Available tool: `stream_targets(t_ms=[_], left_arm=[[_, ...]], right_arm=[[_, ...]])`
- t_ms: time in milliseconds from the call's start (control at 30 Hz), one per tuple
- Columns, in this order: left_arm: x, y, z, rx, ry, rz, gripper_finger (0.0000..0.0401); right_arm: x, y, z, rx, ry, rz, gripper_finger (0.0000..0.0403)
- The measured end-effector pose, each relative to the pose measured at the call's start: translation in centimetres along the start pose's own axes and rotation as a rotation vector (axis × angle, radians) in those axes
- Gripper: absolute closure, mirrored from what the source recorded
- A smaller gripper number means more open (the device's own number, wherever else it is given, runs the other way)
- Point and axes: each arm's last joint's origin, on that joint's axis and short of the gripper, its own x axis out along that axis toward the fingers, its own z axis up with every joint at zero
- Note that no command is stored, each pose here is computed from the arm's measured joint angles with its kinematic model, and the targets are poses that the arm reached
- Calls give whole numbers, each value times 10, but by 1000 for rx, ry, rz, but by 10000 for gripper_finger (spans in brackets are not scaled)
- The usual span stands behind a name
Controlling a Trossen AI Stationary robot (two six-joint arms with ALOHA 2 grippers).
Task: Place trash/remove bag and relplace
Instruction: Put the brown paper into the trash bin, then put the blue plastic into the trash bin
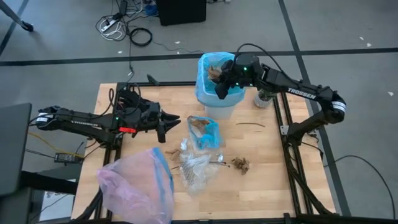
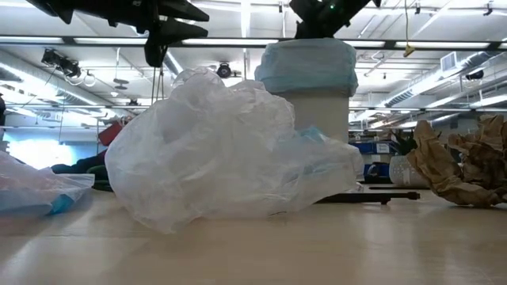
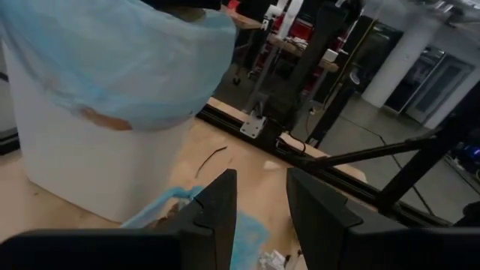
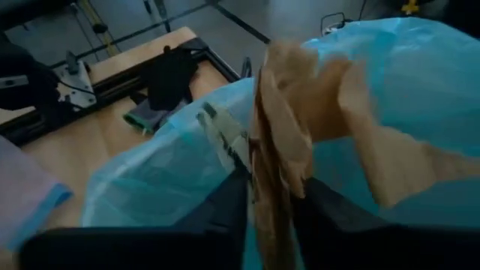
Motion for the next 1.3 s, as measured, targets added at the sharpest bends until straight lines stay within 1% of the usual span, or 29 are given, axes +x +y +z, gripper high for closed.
stream_targets(t_ms=[100,167,267,400,500,600,667,733,800,833,867,933,1000,1067,1133,1233,1300], left_arm=[[0,2,1,38,-3,8,275],[1,4,2,41,-8,21,274],[2,8,4,51,-15,43,274],[2,11,6,101,-30,54,274],[2,10,12,147,-89,40,274],[2,10,18,156,-140,35,274],[1,11,21,142,-162,39,274],[1,13,21,120,-163,48,274],[2,15,19,109,-133,62,274],[2,16,17,111,-118,67,274],[2,16,16,114,-102,72,274],[2,17,13,120,-76,82,274],[2,18,11,137,-57,90,274],[2,19,11,168,-53,100,274],[2,19,11,188,-61,117,274],[2,19,12,189,-65,133,274],[2,19,12,176,-68,135,274]], right_arm=[[-5,-1,3,-4,-25,-29,250],[-10,-2,6,-6,-41,-53,223],[-18,-4,9,-4,-67,-92,195],[-37,-4,17,-1,-121,-101,185],[-49,-4,20,7,-136,-97,187],[-67,-1,20,36,-139,-97,189],[-84,2,16,46,-109,-139,190],[-105,4,5,20,-28,-239,190],[-128,3,-12,-21,86,-359,190],[-140,2,-21,-26,142,-398,190],[-152,0,-29,-17,190,-419,190],[-171,-3,-41,32,260,-420,190],[-183,-3,-54,87,319,-379,190],[-185,-3,-68,132,388,-365,190],[-178,-1,-89,152,481,-378,190],[-157,5,-129,158,613,-365,190],[-142,11,-153,169,640,-321,191]])
